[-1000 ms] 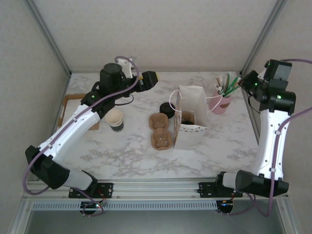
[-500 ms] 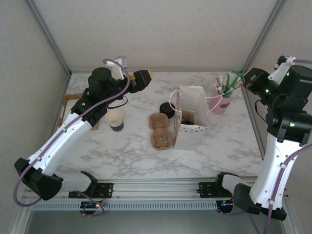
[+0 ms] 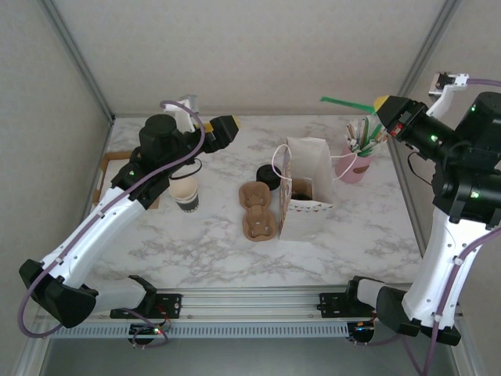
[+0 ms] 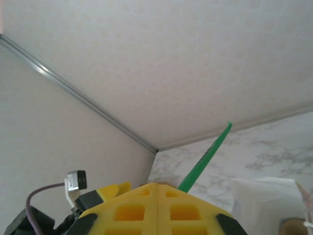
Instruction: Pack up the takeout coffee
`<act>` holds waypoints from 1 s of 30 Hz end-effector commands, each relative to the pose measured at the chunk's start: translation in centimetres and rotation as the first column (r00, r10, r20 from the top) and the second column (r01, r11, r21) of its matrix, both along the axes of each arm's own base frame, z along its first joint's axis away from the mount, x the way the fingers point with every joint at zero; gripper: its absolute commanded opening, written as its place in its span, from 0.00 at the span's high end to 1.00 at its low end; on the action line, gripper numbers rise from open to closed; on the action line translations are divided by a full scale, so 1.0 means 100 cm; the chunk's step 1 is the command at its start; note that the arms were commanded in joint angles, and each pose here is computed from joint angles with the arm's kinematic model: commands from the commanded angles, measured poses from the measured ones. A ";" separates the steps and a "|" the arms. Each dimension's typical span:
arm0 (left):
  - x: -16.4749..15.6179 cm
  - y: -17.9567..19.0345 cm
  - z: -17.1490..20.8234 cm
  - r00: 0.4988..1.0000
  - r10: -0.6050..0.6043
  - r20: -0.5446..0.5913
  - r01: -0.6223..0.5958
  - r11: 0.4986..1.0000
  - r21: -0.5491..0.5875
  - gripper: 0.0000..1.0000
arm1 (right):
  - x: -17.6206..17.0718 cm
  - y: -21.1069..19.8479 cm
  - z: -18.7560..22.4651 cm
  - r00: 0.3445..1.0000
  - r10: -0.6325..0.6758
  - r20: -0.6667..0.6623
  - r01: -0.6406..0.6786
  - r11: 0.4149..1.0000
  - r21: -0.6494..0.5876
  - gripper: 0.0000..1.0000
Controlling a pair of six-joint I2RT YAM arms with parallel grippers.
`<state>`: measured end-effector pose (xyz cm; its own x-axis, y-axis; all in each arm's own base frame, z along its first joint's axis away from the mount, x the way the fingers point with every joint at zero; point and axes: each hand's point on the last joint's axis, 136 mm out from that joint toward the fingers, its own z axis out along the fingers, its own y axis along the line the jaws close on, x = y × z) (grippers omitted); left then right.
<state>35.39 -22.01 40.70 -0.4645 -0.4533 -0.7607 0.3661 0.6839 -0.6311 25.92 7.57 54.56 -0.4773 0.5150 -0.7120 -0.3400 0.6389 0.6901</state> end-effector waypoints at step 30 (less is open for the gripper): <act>0.026 0.212 -0.123 0.725 0.629 -0.282 -0.575 0.777 0.256 0.01 | 0.050 0.047 -0.174 0.866 0.130 -0.482 -0.227 0.963 -0.148 1.00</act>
<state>39.35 -3.43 29.15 -0.3938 -0.5912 -0.7038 -0.2804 0.8065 -0.5206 30.16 12.10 37.81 -0.8519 0.2969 -0.4314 -0.1034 0.7122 0.6943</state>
